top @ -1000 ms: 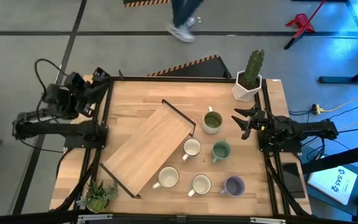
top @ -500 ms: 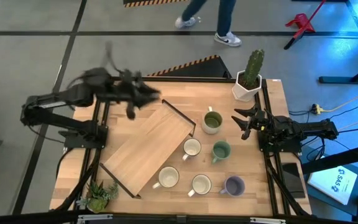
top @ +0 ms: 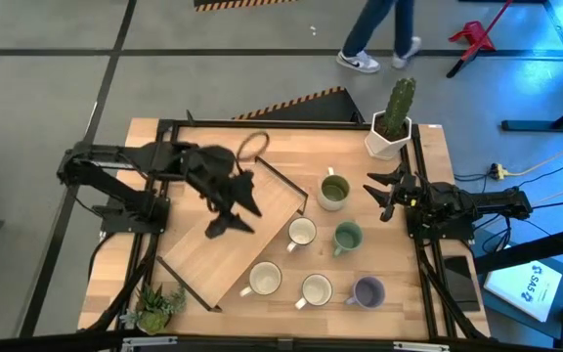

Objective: Place coffee mugs
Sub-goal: Put the yellow mug on the shelf, then put the white mug on the shelf

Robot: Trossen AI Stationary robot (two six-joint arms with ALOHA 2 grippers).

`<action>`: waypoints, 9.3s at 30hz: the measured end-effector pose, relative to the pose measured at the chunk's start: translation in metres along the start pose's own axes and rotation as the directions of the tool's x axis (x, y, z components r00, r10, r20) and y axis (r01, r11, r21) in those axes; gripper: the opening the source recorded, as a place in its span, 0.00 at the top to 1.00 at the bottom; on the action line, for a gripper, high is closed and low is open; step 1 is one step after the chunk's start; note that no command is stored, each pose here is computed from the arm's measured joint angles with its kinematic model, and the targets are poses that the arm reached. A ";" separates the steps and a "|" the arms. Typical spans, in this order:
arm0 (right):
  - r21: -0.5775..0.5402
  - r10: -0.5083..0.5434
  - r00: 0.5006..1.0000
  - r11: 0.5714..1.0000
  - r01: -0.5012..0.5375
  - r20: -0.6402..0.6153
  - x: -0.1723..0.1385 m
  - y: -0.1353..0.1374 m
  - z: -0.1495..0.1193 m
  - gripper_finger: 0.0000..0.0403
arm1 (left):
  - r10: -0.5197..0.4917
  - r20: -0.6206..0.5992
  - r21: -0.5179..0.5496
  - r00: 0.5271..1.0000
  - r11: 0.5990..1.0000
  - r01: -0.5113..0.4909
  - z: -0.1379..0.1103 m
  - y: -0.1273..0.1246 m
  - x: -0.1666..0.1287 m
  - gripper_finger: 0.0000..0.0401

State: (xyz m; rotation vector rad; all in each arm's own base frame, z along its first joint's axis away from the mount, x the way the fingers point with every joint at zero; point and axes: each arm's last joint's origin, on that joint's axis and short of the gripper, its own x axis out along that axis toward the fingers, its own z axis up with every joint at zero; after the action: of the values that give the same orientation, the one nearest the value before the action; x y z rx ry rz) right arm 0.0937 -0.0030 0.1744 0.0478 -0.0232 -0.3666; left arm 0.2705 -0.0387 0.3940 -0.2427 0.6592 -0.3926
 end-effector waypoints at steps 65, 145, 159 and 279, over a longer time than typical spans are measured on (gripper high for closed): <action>0.000 0.257 0.966 0.966 -0.257 -0.034 -0.001 0.007 -0.003 0.56 | 0.338 -0.515 0.007 0.788 0.921 -0.390 -0.088 -0.089 0.240 0.48; -0.057 0.196 0.980 0.979 -0.197 -0.026 -0.001 0.006 -0.002 0.56 | 0.689 -0.436 0.177 0.579 0.696 -0.696 0.069 0.064 0.060 0.96; -0.057 0.195 0.980 0.979 -0.197 -0.026 -0.001 0.006 -0.002 0.56 | 0.593 -0.377 -0.018 0.712 0.763 -0.646 0.077 0.067 -0.004 0.96; -0.476 0.103 0.657 0.607 -0.636 -0.746 0.085 0.056 0.063 0.44 | 0.551 -0.014 0.119 0.834 0.829 -0.546 0.093 0.003 -0.063 0.53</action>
State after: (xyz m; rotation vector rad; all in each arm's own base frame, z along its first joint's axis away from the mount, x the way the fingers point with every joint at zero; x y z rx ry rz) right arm 0.1907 0.0160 0.2415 -0.6193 0.8316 0.1536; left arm 0.2847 -0.0006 0.4982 0.0702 0.7205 0.1246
